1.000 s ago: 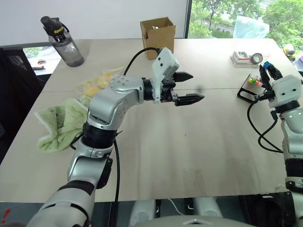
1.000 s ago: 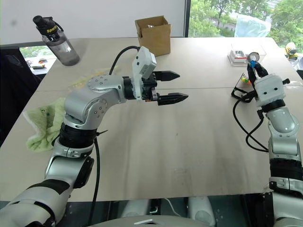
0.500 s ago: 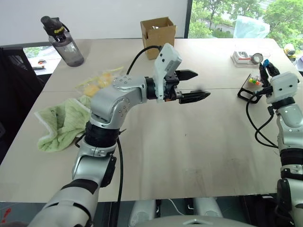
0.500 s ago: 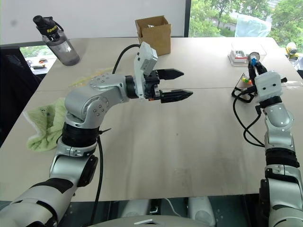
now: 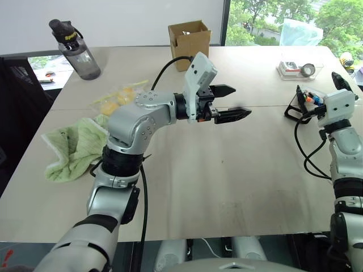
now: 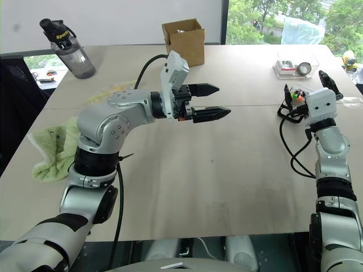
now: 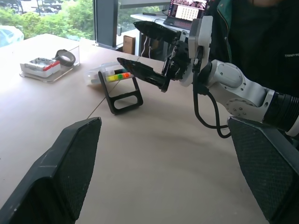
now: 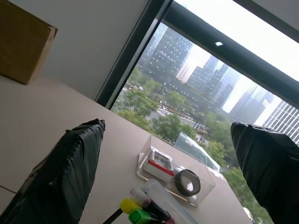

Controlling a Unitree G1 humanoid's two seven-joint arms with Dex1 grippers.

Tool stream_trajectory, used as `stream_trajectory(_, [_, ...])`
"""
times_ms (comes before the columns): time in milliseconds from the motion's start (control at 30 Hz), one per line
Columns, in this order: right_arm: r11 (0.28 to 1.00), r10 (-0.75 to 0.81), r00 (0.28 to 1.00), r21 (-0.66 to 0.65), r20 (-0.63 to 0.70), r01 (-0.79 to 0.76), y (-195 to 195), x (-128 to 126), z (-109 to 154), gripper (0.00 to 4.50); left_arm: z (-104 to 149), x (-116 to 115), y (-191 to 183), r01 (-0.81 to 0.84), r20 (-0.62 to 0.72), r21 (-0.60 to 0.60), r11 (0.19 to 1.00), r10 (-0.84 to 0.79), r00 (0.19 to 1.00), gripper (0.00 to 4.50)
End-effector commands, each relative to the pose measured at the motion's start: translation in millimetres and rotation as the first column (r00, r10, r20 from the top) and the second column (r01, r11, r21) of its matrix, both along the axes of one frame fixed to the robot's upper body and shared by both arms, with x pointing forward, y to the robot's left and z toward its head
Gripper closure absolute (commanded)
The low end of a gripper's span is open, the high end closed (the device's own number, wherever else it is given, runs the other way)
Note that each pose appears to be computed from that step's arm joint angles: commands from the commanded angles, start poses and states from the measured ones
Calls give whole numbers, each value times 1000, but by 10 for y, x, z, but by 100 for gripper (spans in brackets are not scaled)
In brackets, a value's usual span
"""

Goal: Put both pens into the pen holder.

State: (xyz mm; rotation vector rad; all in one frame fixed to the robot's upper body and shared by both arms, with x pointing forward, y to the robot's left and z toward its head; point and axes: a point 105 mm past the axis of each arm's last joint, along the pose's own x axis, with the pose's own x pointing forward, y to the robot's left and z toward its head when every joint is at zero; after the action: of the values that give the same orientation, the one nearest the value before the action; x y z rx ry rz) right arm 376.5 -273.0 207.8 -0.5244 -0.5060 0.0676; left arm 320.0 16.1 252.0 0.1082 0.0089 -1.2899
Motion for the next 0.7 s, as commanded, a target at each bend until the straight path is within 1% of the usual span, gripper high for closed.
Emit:
stream_trajectory(33, [999,3,996,33,94,-7,-33,-64,255,7,157,0,31,-11,85,-29,1000,14,996,0])
stream_trajectory(100, [995,54,995,76,82,-60,22,-85,264,7,124,62,103,-49,129,-42,998,54,990,0])
stream_trajectory(167, [981,143,988,125,51,-148,118,-133,241,7,46,131,233,-94,152,-68,993,104,983,0])
stream_trajectory(267, [938,307,950,187,-57,-292,303,-277,95,7,-203,191,482,-178,223,-42,983,183,957,0])
stream_trajectory(333, [905,397,905,231,-154,-358,400,-415,-78,7,-487,190,679,-239,174,14,971,233,957,0])
stream_trajectory(400, [879,458,850,274,-260,-390,464,-560,-301,7,-726,123,849,-259,84,21,966,256,963,0])
stream_trajectory(533, [843,530,746,344,-404,-413,533,-846,-630,7,-1145,-5,1071,-319,21,76,945,318,948,0])
stream_trajectory(633, [838,541,700,369,-466,-401,521,-995,-776,7,-1351,-118,1129,-344,-15,87,935,346,938,0])
stream_trajectory(700, [841,536,688,380,-489,-385,483,-1054,-827,7,-1444,-173,1141,-359,-31,94,929,363,931,0])
